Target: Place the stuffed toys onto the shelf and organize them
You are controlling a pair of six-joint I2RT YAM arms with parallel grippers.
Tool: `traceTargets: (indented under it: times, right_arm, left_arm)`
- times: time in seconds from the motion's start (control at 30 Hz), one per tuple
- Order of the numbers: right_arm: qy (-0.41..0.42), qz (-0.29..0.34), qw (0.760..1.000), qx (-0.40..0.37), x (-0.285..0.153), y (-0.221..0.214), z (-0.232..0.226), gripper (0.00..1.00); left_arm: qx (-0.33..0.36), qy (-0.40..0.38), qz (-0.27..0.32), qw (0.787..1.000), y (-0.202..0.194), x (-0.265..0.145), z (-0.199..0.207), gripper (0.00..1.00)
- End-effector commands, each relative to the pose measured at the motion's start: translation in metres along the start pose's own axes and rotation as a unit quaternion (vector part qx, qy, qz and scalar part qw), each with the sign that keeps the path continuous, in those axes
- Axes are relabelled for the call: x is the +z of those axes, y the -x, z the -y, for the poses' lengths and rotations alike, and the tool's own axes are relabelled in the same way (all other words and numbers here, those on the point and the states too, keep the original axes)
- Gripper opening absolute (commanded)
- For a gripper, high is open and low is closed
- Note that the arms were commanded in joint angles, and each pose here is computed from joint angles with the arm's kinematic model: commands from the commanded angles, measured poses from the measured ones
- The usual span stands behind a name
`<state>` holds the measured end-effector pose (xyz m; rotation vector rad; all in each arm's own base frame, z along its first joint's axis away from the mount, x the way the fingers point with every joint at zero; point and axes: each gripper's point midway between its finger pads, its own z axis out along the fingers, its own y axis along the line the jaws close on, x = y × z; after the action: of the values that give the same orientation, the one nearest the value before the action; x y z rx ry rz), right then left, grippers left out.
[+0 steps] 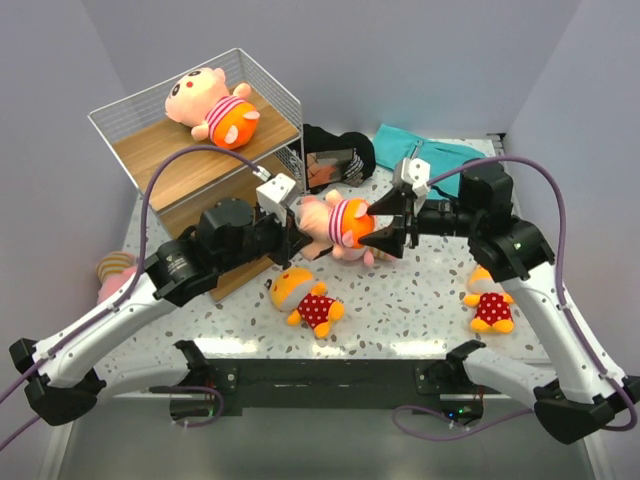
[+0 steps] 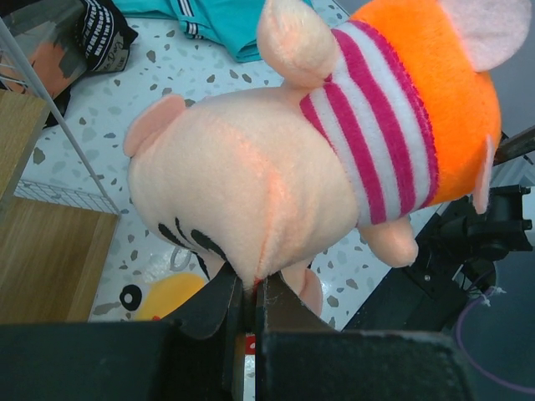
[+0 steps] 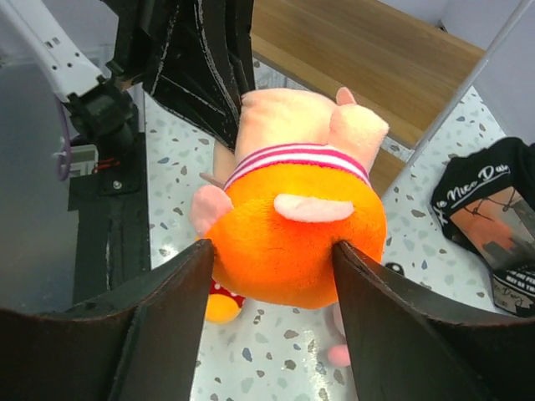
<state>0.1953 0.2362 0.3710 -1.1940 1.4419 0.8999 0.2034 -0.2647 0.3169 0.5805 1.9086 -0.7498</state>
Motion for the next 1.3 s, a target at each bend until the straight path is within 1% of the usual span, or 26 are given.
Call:
traceTargets:
  times: [0.0,0.03,0.07,0.1,0.13,0.17,0.33,0.43,0.47,0.53,0.57,0.63,0.67,0.7,0.73,0.77,0.83,0.93,1.1,1.13,1.17,1.2,1.27]
  right_arm:
    - [-0.053,-0.016,0.998,-0.024,0.006,-0.003,0.013,0.52]
    - [-0.062,-0.016,0.998,-0.023,0.006,-0.002,0.016,0.43]
    - [-0.074,-0.016,0.997,-0.023,0.005,-0.001,0.019,0.40]
    - [-0.078,-0.014,0.997,-0.025,0.004,0.000,0.019,0.28]
    - [-0.082,-0.010,0.996,-0.029,0.002,0.004,0.020,0.19]
    - [-0.092,-0.004,0.995,-0.032,0.000,0.008,0.023,0.00]
    - [-0.104,0.026,0.994,-0.038,-0.010,0.022,0.016,0.00]
    - [-0.124,0.043,0.991,-0.030,-0.017,0.032,0.017,0.00]
    - [-0.132,0.046,0.990,-0.028,-0.020,0.035,0.019,0.00]
    - [-0.158,0.054,0.986,-0.024,-0.029,0.042,0.022,0.00]
    - [-0.166,0.058,0.984,-0.024,-0.032,0.046,0.023,0.00]
    - [-0.180,0.064,0.981,-0.018,-0.038,0.051,0.024,0.00]
    - [-0.187,0.070,0.980,-0.018,-0.041,0.055,0.024,0.00]
    - [-0.188,0.073,0.979,-0.016,-0.043,0.057,0.023,0.00]
    - [-0.196,0.077,0.978,-0.012,-0.047,0.060,0.023,0.00]
    - [-0.200,0.080,0.976,-0.011,-0.050,0.063,0.022,0.00]
    - [-0.221,0.087,0.971,-0.004,-0.059,0.070,0.025,0.00]
    - [-0.255,0.102,0.962,0.004,-0.072,0.086,0.031,0.00]
    - [-0.275,0.146,0.950,0.021,-0.085,0.123,0.034,0.00]
    - [-0.279,0.152,0.948,0.018,-0.087,0.129,0.035,0.00]
    - [-0.277,0.171,0.945,0.036,-0.088,0.140,0.036,0.00]
    - [-0.277,0.180,0.943,0.039,-0.089,0.146,0.036,0.00]
    - [-0.280,0.203,0.937,0.042,-0.093,0.160,0.037,0.00]
  left_arm:
    - [0.002,-0.031,0.046,0.998,0.034,-0.006,0.017,0.00]
    - [0.002,-0.031,0.045,0.999,0.034,-0.006,0.017,0.00]
    - [0.001,-0.031,0.044,0.999,0.033,-0.006,0.017,0.00]
    - [0.001,-0.030,0.042,0.999,0.034,-0.006,0.017,0.00]
    - [0.002,-0.030,0.041,0.999,0.035,-0.007,0.017,0.00]
    - [0.003,-0.030,0.043,0.999,0.036,-0.008,0.017,0.00]
    - [0.006,-0.033,0.053,0.998,0.041,-0.012,0.018,0.01]
    - [0.006,-0.032,0.065,0.997,0.044,-0.017,0.017,0.23]
    - [0.005,-0.032,0.067,0.997,0.045,-0.018,0.017,0.36]
    - [0.005,-0.031,0.075,0.997,0.048,-0.023,0.017,0.49]
    - [0.002,-0.030,0.078,0.997,0.049,-0.024,0.016,0.58]
    - [-0.003,-0.032,0.093,0.995,0.052,-0.032,0.016,0.67]
    - [-0.004,-0.032,0.091,0.995,0.047,-0.030,0.015,0.76]
    - [-0.006,-0.036,0.107,0.994,0.052,-0.036,0.016,0.80]
    - [-0.007,-0.034,0.105,0.994,0.047,-0.034,0.015,0.84]
    - [-0.008,-0.034,0.109,0.993,0.048,-0.036,0.014,0.90]
    - [-0.005,-0.036,0.111,0.993,0.046,-0.036,0.014,0.96]
    - [0.000,-0.040,0.100,0.994,0.035,-0.030,0.013,1.00]
    - [0.011,-0.072,0.062,0.995,0.013,-0.013,0.022,1.00]
    - [0.011,-0.073,0.050,0.996,0.006,-0.008,0.022,1.00]
    - [0.014,-0.074,0.046,0.996,0.003,-0.007,0.022,1.00]
    - [0.015,-0.072,0.038,0.997,-0.004,-0.004,0.020,1.00]
    - [0.021,-0.073,0.033,0.997,-0.009,-0.002,0.019,1.00]
